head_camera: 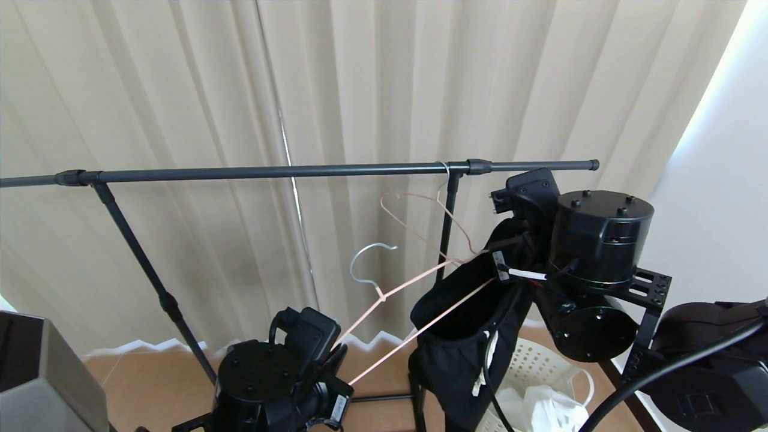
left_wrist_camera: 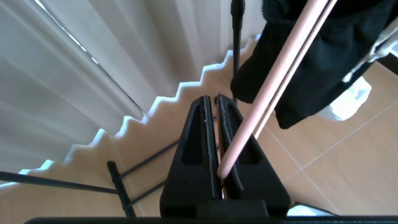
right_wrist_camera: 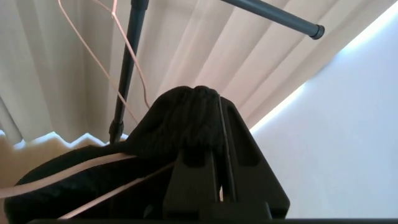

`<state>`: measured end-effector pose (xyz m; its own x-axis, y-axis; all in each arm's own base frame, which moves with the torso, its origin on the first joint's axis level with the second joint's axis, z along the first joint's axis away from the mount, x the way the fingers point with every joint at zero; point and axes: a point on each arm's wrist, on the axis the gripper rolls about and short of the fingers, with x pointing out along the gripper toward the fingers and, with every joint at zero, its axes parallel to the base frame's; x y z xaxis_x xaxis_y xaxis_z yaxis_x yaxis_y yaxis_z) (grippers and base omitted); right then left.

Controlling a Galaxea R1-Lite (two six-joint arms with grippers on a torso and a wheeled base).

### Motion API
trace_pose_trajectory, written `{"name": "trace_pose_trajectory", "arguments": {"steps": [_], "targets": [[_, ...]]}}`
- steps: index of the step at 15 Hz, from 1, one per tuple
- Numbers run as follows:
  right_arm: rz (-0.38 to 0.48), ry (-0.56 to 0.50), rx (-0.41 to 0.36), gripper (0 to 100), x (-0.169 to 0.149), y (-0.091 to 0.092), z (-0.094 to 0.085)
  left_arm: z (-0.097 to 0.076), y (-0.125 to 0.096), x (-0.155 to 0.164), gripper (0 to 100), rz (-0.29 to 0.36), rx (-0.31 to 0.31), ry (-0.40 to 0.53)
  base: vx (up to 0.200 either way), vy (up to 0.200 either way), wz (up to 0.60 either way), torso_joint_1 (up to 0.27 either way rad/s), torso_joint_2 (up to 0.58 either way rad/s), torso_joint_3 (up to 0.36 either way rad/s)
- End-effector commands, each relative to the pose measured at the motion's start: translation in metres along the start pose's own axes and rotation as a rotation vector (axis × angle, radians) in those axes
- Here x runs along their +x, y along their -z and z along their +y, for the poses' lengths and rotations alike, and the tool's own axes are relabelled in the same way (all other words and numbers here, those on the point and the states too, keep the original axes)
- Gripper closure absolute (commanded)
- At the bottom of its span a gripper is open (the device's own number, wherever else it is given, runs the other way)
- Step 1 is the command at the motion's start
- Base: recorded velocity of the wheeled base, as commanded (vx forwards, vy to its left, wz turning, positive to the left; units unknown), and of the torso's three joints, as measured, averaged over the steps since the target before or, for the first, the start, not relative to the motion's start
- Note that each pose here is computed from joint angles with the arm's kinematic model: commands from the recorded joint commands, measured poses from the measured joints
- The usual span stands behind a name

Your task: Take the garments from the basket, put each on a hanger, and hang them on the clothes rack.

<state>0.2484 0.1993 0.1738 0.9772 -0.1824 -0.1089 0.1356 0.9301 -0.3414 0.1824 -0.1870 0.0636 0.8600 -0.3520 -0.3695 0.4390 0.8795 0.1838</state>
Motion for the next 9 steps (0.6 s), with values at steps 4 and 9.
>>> {"name": "trace_pose_trajectory", "arguments": {"steps": [4, 9], "targets": [[-0.001, -0.031, -0.01, 100, -0.006, 0.002, 0.009, -0.008, 0.001, 0.001, 100, -0.001, 0.01, 0.025, 0.0, 0.0, 0.0, 0.0, 0.0, 0.0], [-0.022, -0.096, -0.014, 100, -0.025, 0.001, 0.021, -0.011, 0.003, 0.001, 100, 0.006, 0.015, 0.032, 0.0, 0.0, 0.0, 0.0, 0.0, 0.0]]}}
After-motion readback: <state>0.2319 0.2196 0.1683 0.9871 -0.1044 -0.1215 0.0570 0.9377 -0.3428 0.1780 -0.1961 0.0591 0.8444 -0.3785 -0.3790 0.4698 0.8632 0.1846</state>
